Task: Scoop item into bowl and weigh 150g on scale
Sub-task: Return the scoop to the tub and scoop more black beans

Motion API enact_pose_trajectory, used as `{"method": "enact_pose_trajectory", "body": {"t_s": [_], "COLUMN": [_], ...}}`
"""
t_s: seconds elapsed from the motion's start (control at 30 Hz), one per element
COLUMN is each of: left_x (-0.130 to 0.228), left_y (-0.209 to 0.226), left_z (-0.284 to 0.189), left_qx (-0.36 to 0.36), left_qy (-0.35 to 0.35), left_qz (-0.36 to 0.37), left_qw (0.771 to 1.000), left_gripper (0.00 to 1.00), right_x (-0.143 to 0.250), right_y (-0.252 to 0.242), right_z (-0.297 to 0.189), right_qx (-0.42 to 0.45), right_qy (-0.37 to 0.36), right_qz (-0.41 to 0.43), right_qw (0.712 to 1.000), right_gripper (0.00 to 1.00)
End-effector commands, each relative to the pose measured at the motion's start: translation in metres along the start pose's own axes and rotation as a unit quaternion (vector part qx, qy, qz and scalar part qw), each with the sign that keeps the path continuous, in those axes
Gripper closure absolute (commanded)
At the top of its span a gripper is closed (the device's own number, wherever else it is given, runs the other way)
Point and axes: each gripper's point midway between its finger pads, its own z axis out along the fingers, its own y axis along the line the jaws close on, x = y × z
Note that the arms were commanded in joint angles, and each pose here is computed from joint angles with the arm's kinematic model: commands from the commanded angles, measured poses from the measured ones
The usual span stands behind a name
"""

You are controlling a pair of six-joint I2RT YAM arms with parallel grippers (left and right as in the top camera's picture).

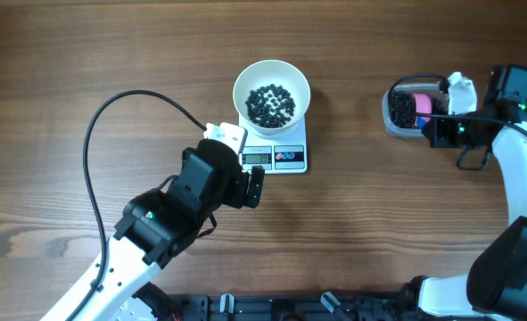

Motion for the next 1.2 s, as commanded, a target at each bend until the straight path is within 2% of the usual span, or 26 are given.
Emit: {"method": "enact_pose_trajectory", "body": {"t_s": [0.0, 0.23, 0.57, 0.7, 1.03, 1.07, 1.17], "left_x": [-0.001, -0.001, -0.001, -0.001, -0.001, -0.001, -0.001], "left_y": [0.000, 0.000, 0.000, 0.000, 0.000, 0.000, 0.000], "left_z": [0.000, 0.000, 0.000, 0.000, 0.000, 0.000, 0.000], "left_qx": [0.003, 0.003, 0.003, 0.003, 0.003, 0.003, 0.003], "left_qy": [0.000, 0.000, 0.000, 0.000, 0.000, 0.000, 0.000], "left_qz": [0.006, 0.006, 0.006, 0.006, 0.006, 0.006, 0.006], "left_qw": [1.000, 1.000, 1.000, 1.000, 1.000, 1.000, 1.000], "left_gripper": [0.00, 0.00, 0.00, 0.00, 0.00, 0.00, 0.00], "right_x": [-0.004, -0.003, -0.001, -0.008, -0.009, -0.005, -0.006], "right_y": [0.015, 0.027, 0.000, 0.014, 0.005, 0.007, 0.007], "right_z": [-0.003, 0.001, -0.005, -0.009, -0.007, -0.007, -0.007], "right_qx": [-0.060, -0.104, -0.087, -0.128, -0.104, -0.108, -0.109], "right_qy": [-0.019, -0.017, -0.032, -0.050, -0.050, -0.039, -0.041], "right_qz": [0.000, 0.011, 0.041, 0.040, 0.038, 0.064, 0.066], "right_qw": [0.998, 0.994, 0.995, 0.990, 0.993, 0.991, 0.991], "right_gripper": [0.96, 0.96, 0.96, 0.96, 0.96, 0.96, 0.96]}}
